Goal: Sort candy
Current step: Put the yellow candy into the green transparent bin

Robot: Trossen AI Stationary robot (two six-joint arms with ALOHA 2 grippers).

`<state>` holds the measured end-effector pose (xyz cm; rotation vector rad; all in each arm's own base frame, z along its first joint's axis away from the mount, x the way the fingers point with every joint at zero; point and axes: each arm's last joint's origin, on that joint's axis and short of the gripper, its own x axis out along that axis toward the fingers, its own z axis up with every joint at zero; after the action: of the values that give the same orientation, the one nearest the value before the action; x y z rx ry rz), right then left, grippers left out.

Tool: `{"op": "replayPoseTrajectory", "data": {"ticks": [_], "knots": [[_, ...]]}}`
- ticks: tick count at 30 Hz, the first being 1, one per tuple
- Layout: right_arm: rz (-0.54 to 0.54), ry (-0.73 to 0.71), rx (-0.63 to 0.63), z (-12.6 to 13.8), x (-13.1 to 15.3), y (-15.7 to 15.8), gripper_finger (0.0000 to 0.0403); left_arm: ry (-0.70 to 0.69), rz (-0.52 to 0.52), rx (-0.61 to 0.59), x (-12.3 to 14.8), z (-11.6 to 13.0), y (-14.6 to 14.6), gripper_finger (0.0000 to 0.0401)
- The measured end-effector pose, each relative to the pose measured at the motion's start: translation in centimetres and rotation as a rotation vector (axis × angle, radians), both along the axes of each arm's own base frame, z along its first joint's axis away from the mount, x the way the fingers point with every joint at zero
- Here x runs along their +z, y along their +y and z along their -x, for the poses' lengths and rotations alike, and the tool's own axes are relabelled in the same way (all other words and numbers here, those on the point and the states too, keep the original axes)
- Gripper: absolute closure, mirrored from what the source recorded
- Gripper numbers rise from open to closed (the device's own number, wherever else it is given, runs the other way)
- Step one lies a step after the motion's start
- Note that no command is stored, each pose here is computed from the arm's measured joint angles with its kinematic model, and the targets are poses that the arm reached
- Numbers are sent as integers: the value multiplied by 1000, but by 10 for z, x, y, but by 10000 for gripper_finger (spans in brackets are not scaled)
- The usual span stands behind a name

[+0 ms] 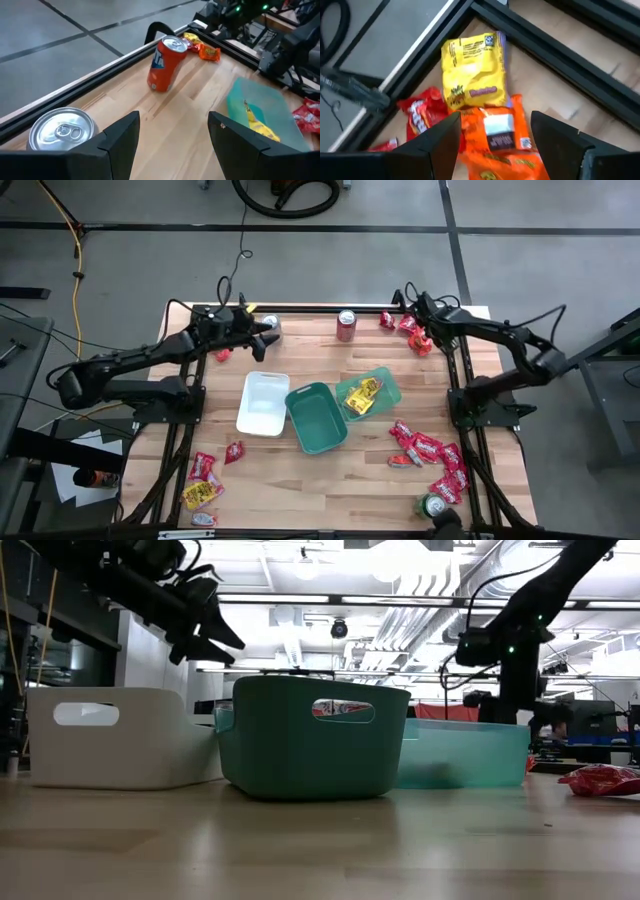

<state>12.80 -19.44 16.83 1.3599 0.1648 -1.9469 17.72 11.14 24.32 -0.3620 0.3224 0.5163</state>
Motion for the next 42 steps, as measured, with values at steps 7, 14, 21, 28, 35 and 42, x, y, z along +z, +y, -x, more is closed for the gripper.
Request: {"op": "replayPoseTrajectory", "data": {"ticks": [7, 14, 21, 28, 35, 42], "knots": [[40, -33, -77, 4, -7, -15, 167, -1, 3, 6, 0, 0, 0, 178], [59, -82, -174, 5, -9, -16, 167, 1, 1, 11, 0, 0, 0, 178], [129, -154, -68, -11, -1, -15, 167, 1, 1, 11, 0, 0, 0, 178], [108, -41, -11, -21, 10, 20, 167, 24, -2, 6, -2, 1, 0, 178], [169, -155, -207, -13, -17, 35, 167, 45, 17, 8, -4, 2, 0, 178], [214, -137, -226, -2, -28, 15, 167, 63, -19, -10, -4, 2, -1, 178]]}}
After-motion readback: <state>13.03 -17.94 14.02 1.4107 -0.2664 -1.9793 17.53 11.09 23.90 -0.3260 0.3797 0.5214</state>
